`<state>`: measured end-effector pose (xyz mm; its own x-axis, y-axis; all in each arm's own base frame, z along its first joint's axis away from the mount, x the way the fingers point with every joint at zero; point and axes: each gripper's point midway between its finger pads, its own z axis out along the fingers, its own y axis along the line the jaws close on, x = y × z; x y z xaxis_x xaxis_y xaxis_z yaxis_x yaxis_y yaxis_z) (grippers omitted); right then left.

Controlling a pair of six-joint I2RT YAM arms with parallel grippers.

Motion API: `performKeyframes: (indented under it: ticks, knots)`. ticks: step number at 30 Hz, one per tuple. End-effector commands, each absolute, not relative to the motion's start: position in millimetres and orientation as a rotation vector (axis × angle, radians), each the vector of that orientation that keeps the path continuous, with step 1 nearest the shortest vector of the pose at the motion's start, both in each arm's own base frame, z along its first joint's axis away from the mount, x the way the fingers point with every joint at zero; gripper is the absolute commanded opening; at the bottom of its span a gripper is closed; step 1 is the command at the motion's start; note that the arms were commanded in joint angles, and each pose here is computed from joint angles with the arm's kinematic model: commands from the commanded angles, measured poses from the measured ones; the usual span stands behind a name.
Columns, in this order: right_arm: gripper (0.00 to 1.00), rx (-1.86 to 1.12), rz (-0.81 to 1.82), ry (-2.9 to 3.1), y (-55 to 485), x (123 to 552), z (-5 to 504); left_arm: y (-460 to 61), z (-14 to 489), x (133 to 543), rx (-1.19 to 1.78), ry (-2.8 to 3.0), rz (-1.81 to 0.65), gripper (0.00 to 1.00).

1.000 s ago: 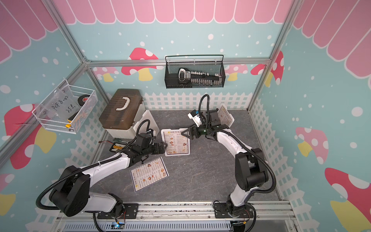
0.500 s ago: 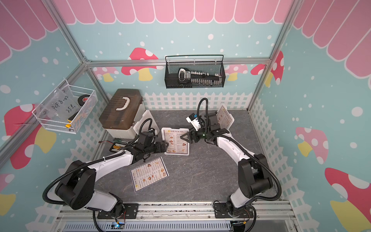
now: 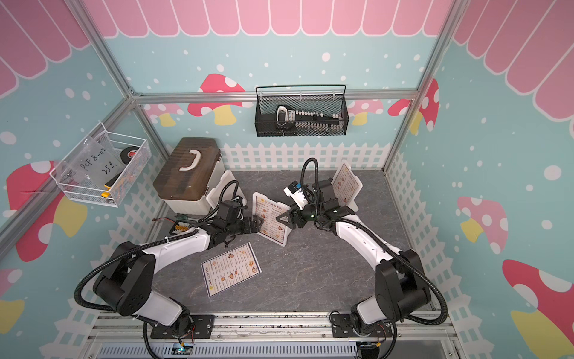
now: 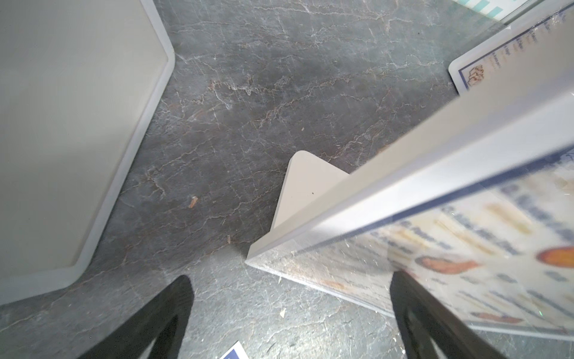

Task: Insert the menus into the narrow rack
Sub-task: Move the narrow rack to the center of the board.

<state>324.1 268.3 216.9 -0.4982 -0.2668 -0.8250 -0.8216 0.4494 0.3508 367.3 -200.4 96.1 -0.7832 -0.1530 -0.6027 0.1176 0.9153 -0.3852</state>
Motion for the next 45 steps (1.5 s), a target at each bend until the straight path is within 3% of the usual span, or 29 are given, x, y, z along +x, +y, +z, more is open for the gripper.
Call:
performKeyframes:
  ticks: [1, 19, 45]
  knots:
    - [0.71, -0.85, 0.941, 2.038, 263.1, 327.5, 213.2, -201.5, 102.5, 373.2, -0.046, 2.401, -0.551, 0.98]
    - [0.59, -0.812, 0.858, 2.067, 255.9, 336.9, 215.2, -200.4, 103.8, 370.2, -0.049, 2.394, -0.561, 0.98]
    - [0.18, -0.787, 0.873, 2.012, 258.3, 340.5, 230.4, -203.4, 105.5, 369.5, -0.048, 2.391, -0.585, 0.98]
